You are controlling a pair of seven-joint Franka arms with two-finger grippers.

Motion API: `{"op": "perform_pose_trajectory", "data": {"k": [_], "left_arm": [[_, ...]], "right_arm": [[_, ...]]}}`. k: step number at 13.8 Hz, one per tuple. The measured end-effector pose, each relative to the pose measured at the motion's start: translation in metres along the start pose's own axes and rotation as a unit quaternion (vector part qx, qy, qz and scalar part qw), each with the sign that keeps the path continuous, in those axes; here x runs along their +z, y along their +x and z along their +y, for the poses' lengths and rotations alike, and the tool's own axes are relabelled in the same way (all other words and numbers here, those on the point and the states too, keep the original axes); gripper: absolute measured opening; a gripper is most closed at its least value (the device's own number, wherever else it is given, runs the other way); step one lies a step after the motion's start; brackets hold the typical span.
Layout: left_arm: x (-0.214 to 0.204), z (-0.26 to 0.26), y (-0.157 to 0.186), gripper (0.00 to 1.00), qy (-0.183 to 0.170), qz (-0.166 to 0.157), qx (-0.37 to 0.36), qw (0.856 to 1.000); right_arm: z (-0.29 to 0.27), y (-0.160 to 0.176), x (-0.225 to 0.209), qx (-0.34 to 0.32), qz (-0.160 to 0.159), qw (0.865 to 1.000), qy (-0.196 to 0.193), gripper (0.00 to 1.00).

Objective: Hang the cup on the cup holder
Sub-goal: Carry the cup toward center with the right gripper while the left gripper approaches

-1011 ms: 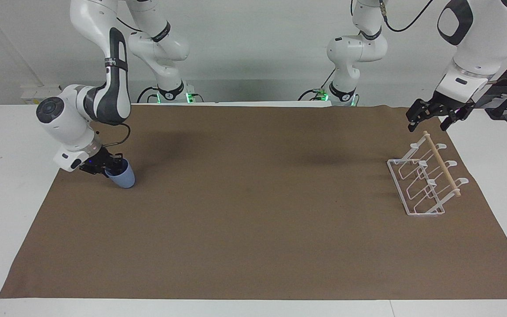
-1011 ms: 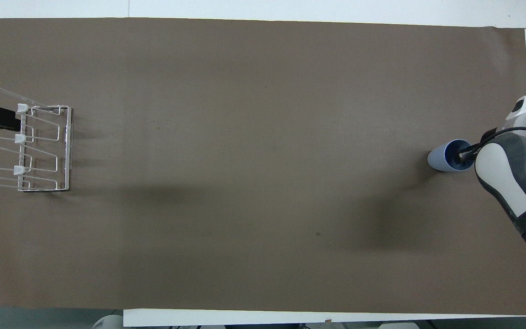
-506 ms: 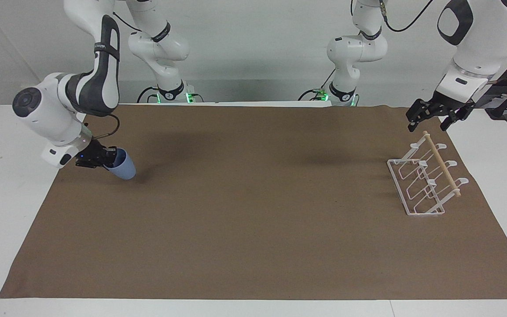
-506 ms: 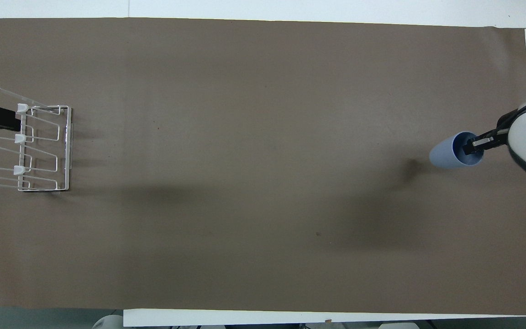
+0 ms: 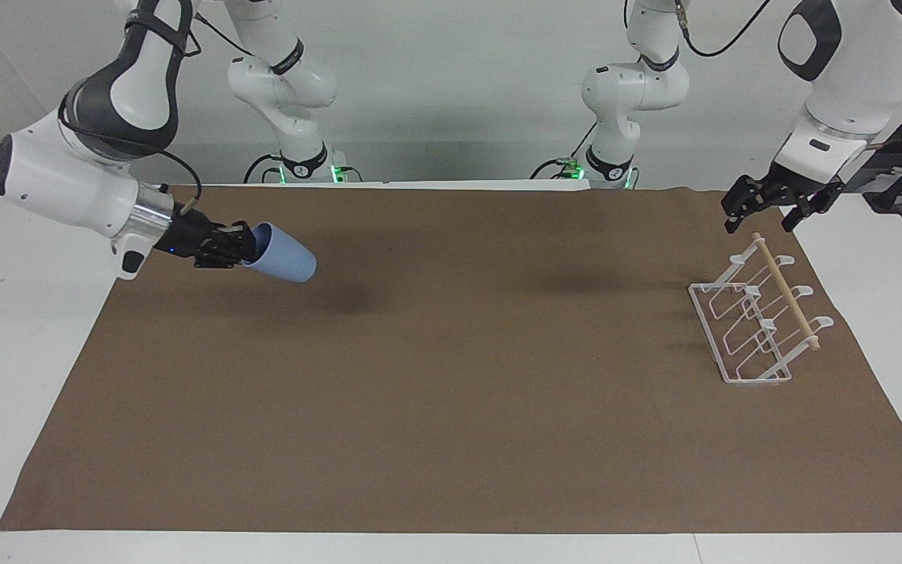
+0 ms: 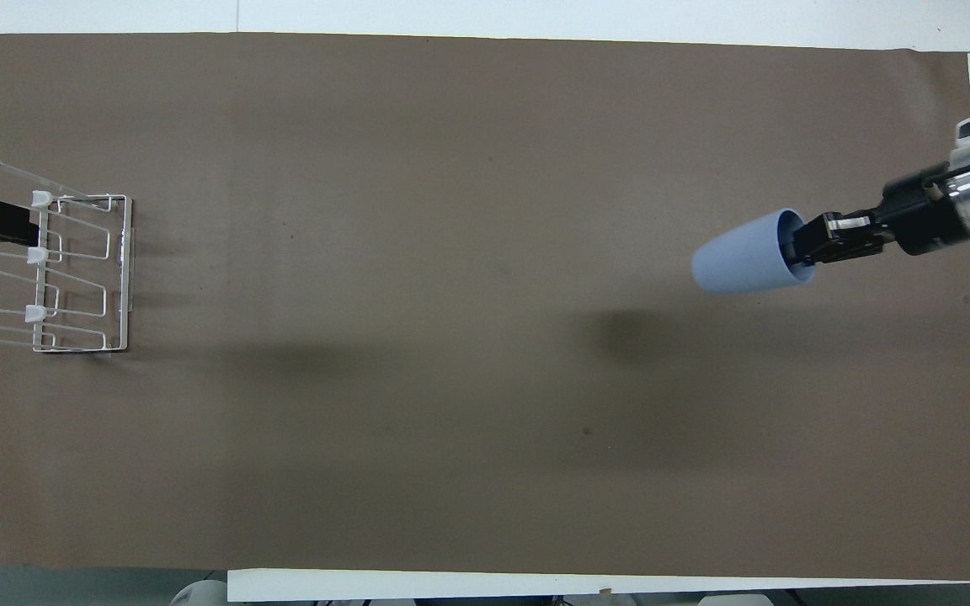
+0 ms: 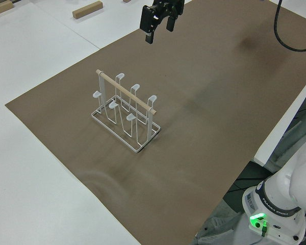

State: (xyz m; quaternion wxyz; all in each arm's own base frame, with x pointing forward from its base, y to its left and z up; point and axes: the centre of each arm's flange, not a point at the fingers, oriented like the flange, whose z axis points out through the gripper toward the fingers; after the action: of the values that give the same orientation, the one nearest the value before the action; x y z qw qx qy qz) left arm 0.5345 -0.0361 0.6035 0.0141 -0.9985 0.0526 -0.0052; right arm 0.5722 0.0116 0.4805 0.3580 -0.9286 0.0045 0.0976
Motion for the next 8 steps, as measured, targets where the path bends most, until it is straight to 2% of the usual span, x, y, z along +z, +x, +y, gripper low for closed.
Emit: {"op": "perform_pose_trajectory", "data": {"k": [2, 4, 6, 8], "left_arm": [[0.001, 0.003, -0.002, 1.0, 0.0, -0.008, -0.001, 1.0], [-0.001, 0.007, -0.003, 1.0, 0.001, -0.01, -0.027, 1.0], [-0.002, 0.012, -0.004, 1.0, -0.002, -0.009, -0.047, 0.999], [-0.002, 0.023, -0.005, 1.0, -0.046, -0.015, -0.085, 0.995]], "right_arm": [[-0.054, 0.01, 0.039, 0.06, 0.007, 0.996, 0.067, 0.04], [-0.092, 0.014, 0.081, 0.119, 0.017, 0.983, 0.135, 0.04], [-0.119, 0.012, 0.122, 0.165, 0.029, 0.971, 0.172, 0.04], [-0.145, 0.006, 0.158, 0.209, 0.032, 0.958, 0.195, 0.04]]}}
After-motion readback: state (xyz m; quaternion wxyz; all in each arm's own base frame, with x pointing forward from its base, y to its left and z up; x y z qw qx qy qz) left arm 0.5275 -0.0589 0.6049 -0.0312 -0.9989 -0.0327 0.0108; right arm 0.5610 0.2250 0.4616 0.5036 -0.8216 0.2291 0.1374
